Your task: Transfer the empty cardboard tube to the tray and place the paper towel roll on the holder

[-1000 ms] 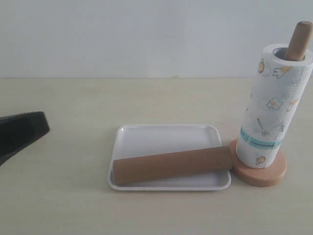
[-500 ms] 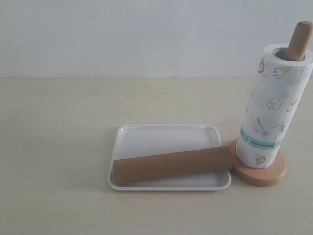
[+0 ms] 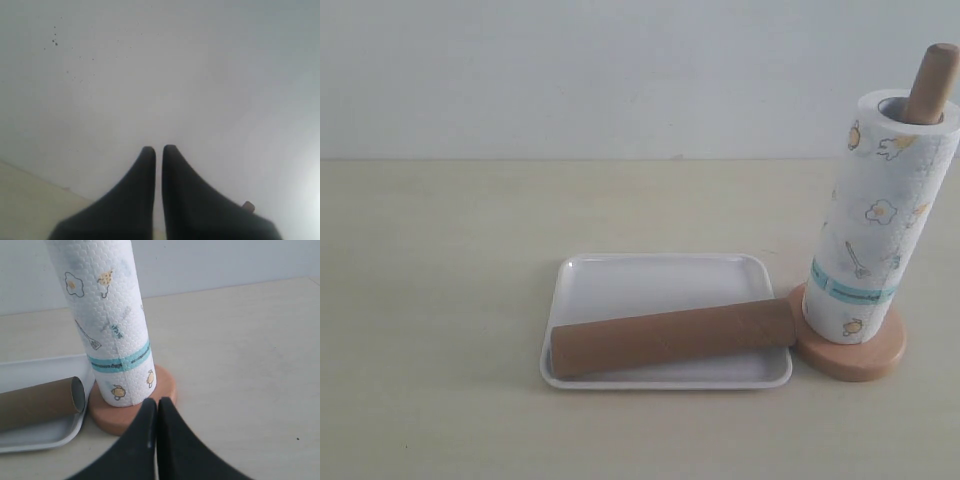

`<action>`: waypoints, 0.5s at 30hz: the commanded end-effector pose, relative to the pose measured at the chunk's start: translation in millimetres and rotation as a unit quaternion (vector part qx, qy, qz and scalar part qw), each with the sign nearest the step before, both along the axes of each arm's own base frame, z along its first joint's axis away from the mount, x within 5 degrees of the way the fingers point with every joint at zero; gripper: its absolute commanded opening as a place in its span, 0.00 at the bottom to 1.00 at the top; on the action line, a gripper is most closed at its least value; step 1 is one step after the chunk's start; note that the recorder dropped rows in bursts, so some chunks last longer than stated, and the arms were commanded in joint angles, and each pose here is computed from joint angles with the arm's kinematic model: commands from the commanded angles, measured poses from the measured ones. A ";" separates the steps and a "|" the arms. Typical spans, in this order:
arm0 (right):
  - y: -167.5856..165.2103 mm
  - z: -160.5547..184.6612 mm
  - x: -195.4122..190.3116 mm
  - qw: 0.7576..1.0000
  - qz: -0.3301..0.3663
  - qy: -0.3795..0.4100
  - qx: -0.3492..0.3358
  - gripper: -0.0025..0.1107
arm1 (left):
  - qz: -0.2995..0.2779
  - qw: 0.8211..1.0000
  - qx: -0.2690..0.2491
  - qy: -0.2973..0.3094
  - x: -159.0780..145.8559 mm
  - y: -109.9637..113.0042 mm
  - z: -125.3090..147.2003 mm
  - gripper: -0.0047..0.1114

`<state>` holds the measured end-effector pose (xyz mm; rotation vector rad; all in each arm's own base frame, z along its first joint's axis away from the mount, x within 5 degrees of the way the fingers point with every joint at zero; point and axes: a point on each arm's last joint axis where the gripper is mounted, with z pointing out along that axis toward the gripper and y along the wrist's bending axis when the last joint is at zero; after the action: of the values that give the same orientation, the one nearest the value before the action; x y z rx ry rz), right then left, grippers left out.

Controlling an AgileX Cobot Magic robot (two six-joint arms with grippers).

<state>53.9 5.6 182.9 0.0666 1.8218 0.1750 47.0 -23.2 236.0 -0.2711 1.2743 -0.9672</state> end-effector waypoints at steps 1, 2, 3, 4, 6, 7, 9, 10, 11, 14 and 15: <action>-0.2 0.9 -0.2 1.000 -0.001 -0.005 -0.001 0.02 | -0.033 0.993 -0.105 0.042 0.4 0.6 -2.0 0.08; -0.2 0.9 -0.2 1.000 -0.001 -0.005 -0.001 0.02 | -0.045 0.988 -0.137 0.053 0.4 0.6 -2.0 0.08; -0.2 0.9 -0.2 1.000 -0.001 -0.005 -0.001 0.02 | -0.057 0.982 -0.170 0.065 0.4 0.6 -2.0 0.08; -0.2 0.9 -0.2 1.000 -0.001 -0.005 -0.001 0.02 | -0.068 0.974 -0.203 0.077 0.4 0.6 -2.0 0.08; -0.2 0.9 -0.2 1.000 -0.001 -0.005 -0.001 0.02 | -0.086 0.959 -0.252 0.095 0.4 0.6 -2.0 0.08; -0.2 0.9 -0.2 1.000 -0.001 -0.005 -0.001 0.02 | -0.089 0.955 -0.263 0.099 0.5 0.6 -2.1 0.08; -0.2 0.9 -0.2 1.000 -0.001 -0.005 -0.001 0.02 | -0.091 0.954 -0.267 0.099 0.4 0.6 -1.9 0.08; -0.2 0.9 -0.2 1.000 -0.001 -0.005 -0.001 0.02 | -0.091 0.954 -0.267 0.099 0.4 0.6 -1.9 0.08; -0.2 0.9 -0.2 1.000 -0.001 -0.005 -0.001 0.02 | -0.088 0.956 -0.262 0.098 0.5 0.8 -2.0 0.08; -0.2 0.9 -0.2 1.000 -0.001 -0.005 -0.001 0.02 | -0.071 0.965 -0.234 0.092 1.2 1.7 -3.0 0.08; -0.2 0.9 -0.2 1.000 -0.001 -0.005 -0.001 0.02 | -0.061 0.968 -0.227 0.088 1.6 2.9 -3.2 0.08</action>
<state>53.9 5.6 182.9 0.0666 1.8218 0.1750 47.5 -22.5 235.5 -0.6545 1.2209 -1.4227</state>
